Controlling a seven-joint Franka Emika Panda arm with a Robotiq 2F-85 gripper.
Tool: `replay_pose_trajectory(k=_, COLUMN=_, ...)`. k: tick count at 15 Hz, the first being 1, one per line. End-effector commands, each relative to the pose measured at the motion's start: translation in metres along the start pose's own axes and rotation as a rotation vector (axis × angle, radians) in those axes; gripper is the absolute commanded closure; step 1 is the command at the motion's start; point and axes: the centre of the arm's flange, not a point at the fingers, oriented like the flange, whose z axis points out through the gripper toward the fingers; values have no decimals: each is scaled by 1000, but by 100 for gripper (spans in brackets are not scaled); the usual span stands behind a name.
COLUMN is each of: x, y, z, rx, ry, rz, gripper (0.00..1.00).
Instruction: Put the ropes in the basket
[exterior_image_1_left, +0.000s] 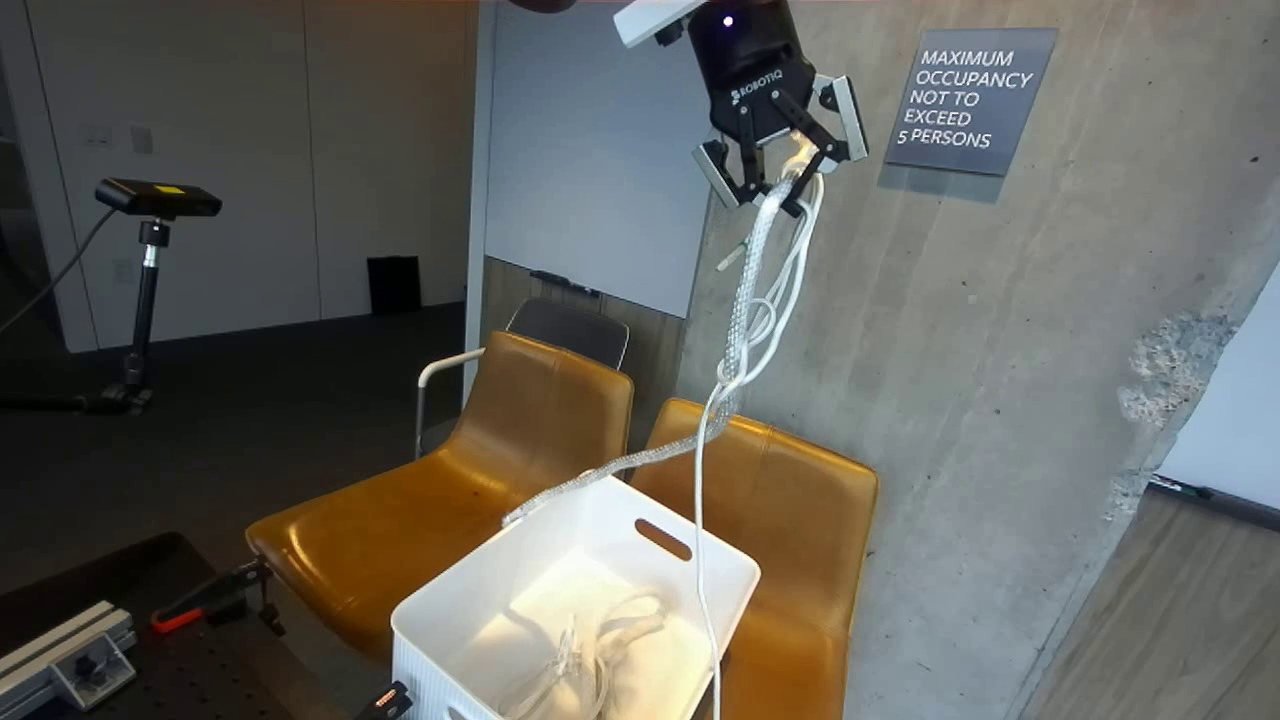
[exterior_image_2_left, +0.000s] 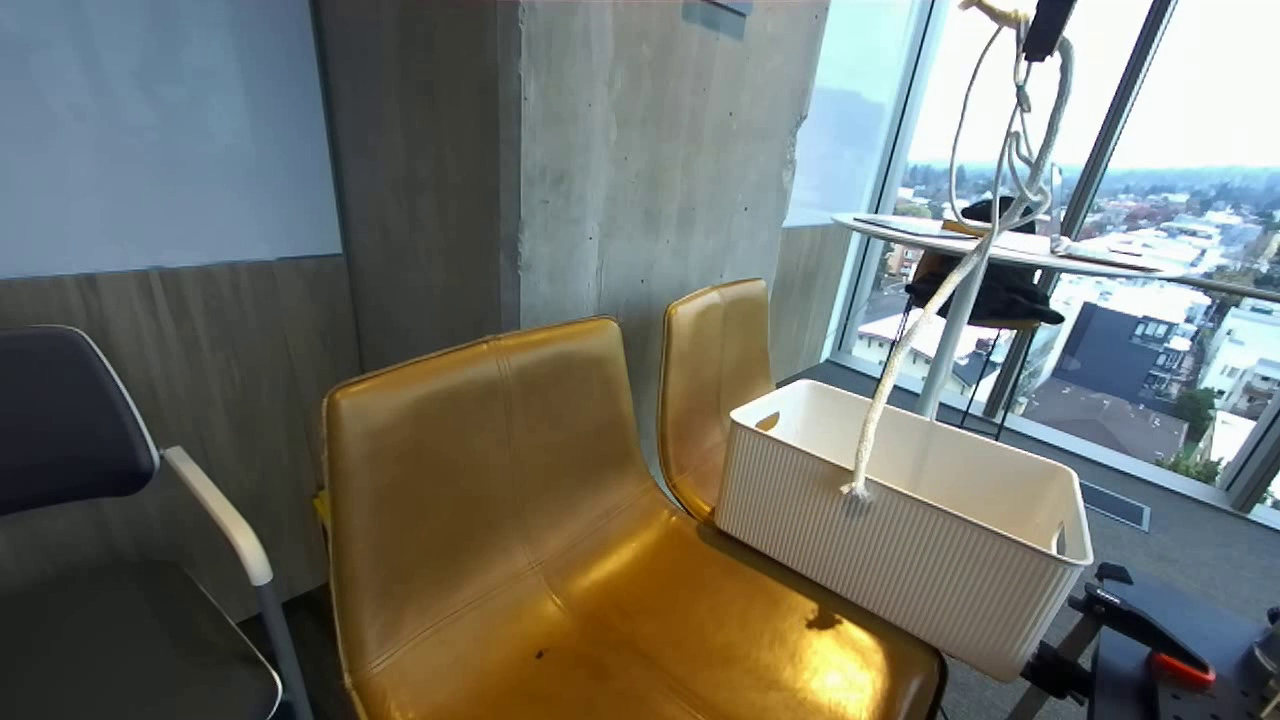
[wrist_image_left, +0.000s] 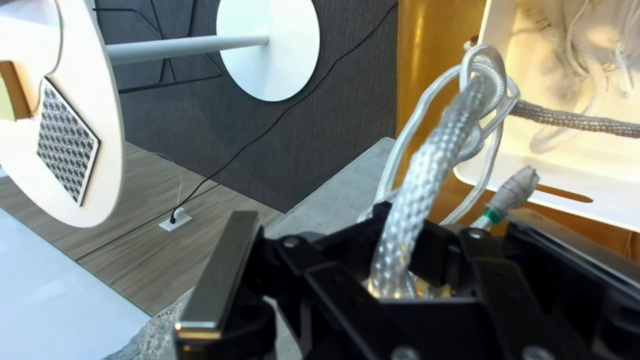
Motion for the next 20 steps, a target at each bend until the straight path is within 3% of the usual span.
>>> replay_pose_trajectory(k=1, x=15, y=42, z=-22, rx=-45, ry=-6, rz=-14, gripper=100)
replay_pose_trajectory(k=5, x=21, y=75, z=-63, rx=-93, ry=17, rz=-21, gripper=100)
replay_pose_trajectory(k=10, x=24, y=82, z=-116, rx=-152, ry=39, rz=-28, gripper=100)
replay_pose_trajectory(k=15, x=24, y=43, z=-161, rx=-197, ry=62, rz=-39, gripper=100)
replay_pose_trajectory(k=20, x=29, y=-30, z=-157, rx=-176, ry=71, rz=-45, gripper=100)
